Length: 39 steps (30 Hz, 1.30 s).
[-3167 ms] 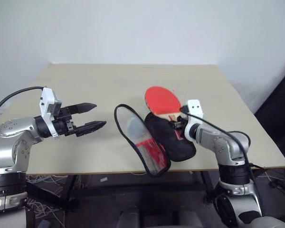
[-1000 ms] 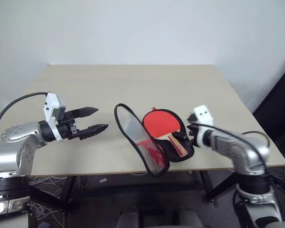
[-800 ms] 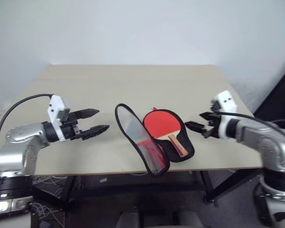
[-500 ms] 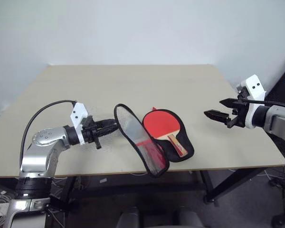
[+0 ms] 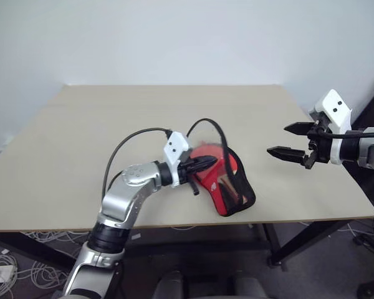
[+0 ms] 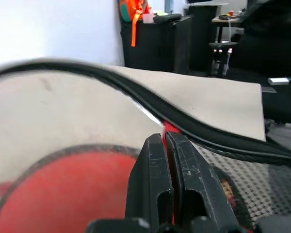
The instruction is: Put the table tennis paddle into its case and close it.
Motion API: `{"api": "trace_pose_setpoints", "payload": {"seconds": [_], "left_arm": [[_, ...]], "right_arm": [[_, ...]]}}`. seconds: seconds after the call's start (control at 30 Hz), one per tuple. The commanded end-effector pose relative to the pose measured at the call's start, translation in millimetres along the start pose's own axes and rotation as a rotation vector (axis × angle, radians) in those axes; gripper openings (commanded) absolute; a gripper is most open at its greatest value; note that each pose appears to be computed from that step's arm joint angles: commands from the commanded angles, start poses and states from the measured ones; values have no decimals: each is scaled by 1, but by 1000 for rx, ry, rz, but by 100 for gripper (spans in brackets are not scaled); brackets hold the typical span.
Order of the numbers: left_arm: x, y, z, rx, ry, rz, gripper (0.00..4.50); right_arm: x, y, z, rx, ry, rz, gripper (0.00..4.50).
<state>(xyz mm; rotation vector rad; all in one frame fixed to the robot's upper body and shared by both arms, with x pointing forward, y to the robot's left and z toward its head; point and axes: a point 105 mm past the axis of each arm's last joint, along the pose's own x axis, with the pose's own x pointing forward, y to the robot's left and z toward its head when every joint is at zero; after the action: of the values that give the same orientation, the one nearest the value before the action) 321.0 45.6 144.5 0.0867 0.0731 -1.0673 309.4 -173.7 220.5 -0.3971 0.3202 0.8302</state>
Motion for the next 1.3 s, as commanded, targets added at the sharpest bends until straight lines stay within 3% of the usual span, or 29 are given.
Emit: {"api": "trace_pose_setpoints", "payload": {"seconds": [0.03, 0.27, 0.47, 0.57, 0.77, 0.97, 1.17, 1.3], "left_arm": [[3, -1, 6, -15, 9, 13, 1], [-25, -10, -11, -215, 100, -46, 1], [-42, -28, -41, -426, 166, -99, 1], [-40, -34, -50, -527, 160, -107, 62], [-31, -36, -61, -605, 164, -92, 263], [-28, -33, -63, -642, 166, -85, 263], [-29, -28, -65, -675, 170, -54, 446], [-23, -35, -67, -739, 187, -66, 446]], "right_arm": [[-6, 3, 9, -65, -32, 33, 450], [-8, 4, 1, -84, -18, 71, 450], [-2, 7, -2, -73, -24, 81, 450], [0, 9, -4, -65, -23, 84, 450], [2, 14, -7, -52, -26, 87, 450], [2, 18, -9, -35, -24, 79, 450], [2, 18, -10, -28, -21, 67, 450], [4, 19, -10, -22, -24, 67, 450]]}}
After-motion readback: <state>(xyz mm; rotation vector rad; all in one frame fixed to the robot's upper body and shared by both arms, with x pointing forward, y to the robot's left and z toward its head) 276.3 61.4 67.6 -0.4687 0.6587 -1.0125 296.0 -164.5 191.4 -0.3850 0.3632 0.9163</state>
